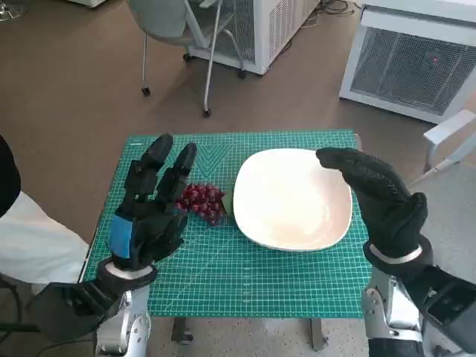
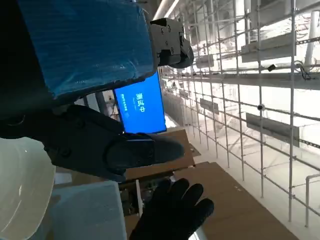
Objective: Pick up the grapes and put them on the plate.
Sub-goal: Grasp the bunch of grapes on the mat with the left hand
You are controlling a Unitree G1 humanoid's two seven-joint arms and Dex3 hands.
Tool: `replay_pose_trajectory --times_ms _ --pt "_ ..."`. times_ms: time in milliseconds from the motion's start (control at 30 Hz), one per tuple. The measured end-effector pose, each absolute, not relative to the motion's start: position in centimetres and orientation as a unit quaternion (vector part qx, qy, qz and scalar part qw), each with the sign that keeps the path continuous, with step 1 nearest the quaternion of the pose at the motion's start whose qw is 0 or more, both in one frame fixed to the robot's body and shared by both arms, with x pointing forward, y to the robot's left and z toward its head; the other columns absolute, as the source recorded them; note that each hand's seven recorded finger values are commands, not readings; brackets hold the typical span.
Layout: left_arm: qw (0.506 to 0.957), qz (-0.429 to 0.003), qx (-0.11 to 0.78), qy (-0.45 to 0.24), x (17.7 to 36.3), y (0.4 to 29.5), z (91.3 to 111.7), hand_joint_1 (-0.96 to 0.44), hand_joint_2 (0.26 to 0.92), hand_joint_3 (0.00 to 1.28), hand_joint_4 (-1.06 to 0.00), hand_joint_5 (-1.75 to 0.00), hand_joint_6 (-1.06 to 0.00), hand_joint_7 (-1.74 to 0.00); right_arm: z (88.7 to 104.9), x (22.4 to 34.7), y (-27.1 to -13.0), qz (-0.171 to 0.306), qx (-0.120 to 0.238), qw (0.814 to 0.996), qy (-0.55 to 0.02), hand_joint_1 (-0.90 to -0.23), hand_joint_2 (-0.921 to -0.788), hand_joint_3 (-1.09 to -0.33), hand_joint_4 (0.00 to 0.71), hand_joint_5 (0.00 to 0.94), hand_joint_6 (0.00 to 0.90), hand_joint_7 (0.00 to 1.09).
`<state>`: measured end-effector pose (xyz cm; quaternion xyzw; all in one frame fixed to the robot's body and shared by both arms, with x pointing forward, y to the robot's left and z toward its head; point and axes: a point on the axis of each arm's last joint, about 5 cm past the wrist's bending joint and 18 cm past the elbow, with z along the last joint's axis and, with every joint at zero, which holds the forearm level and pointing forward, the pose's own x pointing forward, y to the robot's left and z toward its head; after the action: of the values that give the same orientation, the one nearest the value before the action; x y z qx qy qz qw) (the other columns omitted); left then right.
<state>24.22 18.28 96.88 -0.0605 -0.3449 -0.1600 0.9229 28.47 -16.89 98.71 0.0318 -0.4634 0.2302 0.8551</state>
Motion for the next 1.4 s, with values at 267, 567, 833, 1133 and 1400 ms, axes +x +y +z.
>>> replay_pose_trajectory --times_ms 267,567,833,1133,1400 --pt "0.921 -0.164 -0.060 -0.347 24.20 18.29 96.93 -0.49 0.921 0.32 -0.20 -0.01 0.00 -0.40 98.67 28.43 -16.88 0.231 0.032 0.855 -0.463 -0.697 -0.921 -0.636 0.272 0.001 0.251 0.11" --pt "0.921 -0.166 -0.059 -0.347 24.20 18.31 96.94 -0.49 0.921 0.33 -0.20 -0.01 0.00 -0.40 98.68 28.42 -16.92 0.233 0.032 0.857 -0.459 -0.701 -0.921 -0.636 0.272 0.001 0.252 0.10" --pt "0.922 -0.166 -0.060 -0.346 24.21 18.32 96.94 -0.49 0.921 0.33 -0.19 -0.01 0.00 -0.40 98.69 28.43 -16.99 0.233 0.031 0.857 -0.459 -0.696 -0.921 -0.640 0.273 0.001 0.252 0.10" --pt "0.923 -0.167 -0.060 -0.341 24.27 18.42 96.97 -0.49 0.921 0.33 -0.19 -0.01 0.00 -0.40 98.68 28.44 -17.00 0.233 0.031 0.857 -0.458 -0.690 -0.921 -0.646 0.272 0.000 0.249 0.09" --pt "0.922 -0.166 -0.057 -0.344 24.34 18.49 97.15 -0.49 0.921 0.33 -0.19 -0.01 0.00 -0.40 98.64 28.45 -17.03 0.232 0.031 0.858 -0.457 -0.685 -0.921 -0.648 0.271 0.000 0.249 0.09"
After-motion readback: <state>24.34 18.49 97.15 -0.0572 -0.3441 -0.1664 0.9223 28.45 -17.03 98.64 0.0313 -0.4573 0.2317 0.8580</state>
